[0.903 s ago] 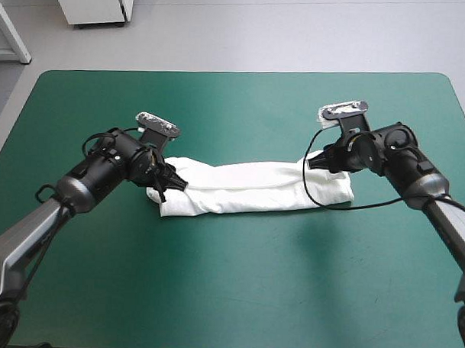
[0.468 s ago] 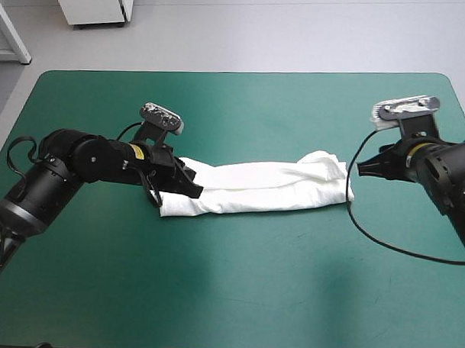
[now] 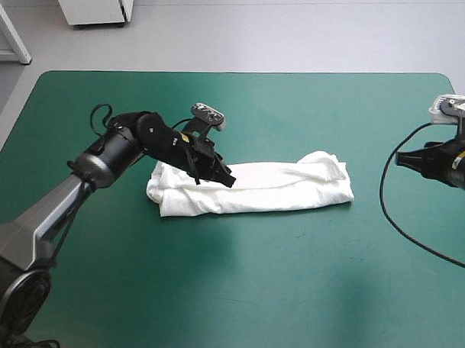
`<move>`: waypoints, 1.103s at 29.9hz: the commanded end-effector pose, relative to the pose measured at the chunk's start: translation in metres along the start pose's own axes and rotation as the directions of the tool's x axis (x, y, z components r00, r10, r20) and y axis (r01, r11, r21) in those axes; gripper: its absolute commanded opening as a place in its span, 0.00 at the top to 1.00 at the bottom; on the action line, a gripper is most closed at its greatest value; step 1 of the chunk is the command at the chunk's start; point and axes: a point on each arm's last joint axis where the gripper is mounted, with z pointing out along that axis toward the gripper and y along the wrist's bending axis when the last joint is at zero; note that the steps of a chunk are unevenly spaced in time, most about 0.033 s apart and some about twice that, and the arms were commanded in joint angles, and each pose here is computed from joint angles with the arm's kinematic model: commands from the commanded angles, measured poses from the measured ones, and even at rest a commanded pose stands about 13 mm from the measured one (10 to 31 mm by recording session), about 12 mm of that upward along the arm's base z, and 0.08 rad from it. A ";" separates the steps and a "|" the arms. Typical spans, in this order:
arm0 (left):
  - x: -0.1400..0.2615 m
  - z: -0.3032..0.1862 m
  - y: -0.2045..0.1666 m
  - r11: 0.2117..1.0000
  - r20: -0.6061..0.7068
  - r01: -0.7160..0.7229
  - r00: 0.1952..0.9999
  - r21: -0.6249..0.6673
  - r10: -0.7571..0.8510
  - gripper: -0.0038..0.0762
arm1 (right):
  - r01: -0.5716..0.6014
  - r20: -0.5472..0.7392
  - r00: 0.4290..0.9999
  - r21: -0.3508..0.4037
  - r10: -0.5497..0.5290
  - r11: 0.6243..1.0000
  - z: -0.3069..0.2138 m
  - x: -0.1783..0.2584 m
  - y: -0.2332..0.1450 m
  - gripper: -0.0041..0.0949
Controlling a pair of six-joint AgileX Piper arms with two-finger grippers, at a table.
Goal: Fold the cloth
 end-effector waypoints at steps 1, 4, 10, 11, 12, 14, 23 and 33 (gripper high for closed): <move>-0.023 -0.001 -0.003 1.000 0.085 -0.007 0.996 0.024 0.005 0.96 | -0.013 0.045 0.999 -0.050 0.015 0.999 0.010 -0.013 0.003 0.53; -0.031 0.018 0.006 1.000 0.055 -0.015 0.998 0.024 0.013 0.96 | -0.017 -0.037 0.999 -0.104 0.013 0.994 0.035 -0.013 0.013 0.54; -0.040 0.060 0.013 0.999 -0.019 -0.041 0.999 0.021 0.041 0.96 | -0.035 -0.149 0.989 -0.217 0.002 0.975 0.086 -0.011 0.033 0.54; -0.039 0.069 0.012 0.999 -0.036 -0.046 0.998 0.015 0.046 0.96 | -0.045 -0.165 0.986 -0.235 0.005 0.971 0.092 -0.011 0.033 0.54; -0.038 0.077 0.012 0.999 -0.054 -0.050 0.997 0.015 0.051 0.96 | -0.061 -0.184 0.983 -0.263 0.012 0.963 0.099 -0.010 0.033 0.54; -0.035 0.093 0.013 0.999 -0.084 -0.040 0.996 0.030 0.043 0.96 | -0.104 -0.211 0.977 -0.301 0.040 0.948 0.110 -0.009 0.030 0.54; -0.019 0.135 0.021 0.999 -0.184 0.006 0.983 0.049 0.003 0.96 | -0.184 -0.260 0.963 -0.420 0.077 0.889 0.143 -0.007 0.014 0.53; -0.015 0.142 0.023 0.998 -0.216 0.022 0.976 0.057 -0.009 0.96 | -0.268 -0.437 0.899 -0.493 0.031 0.828 0.196 0.016 0.028 0.43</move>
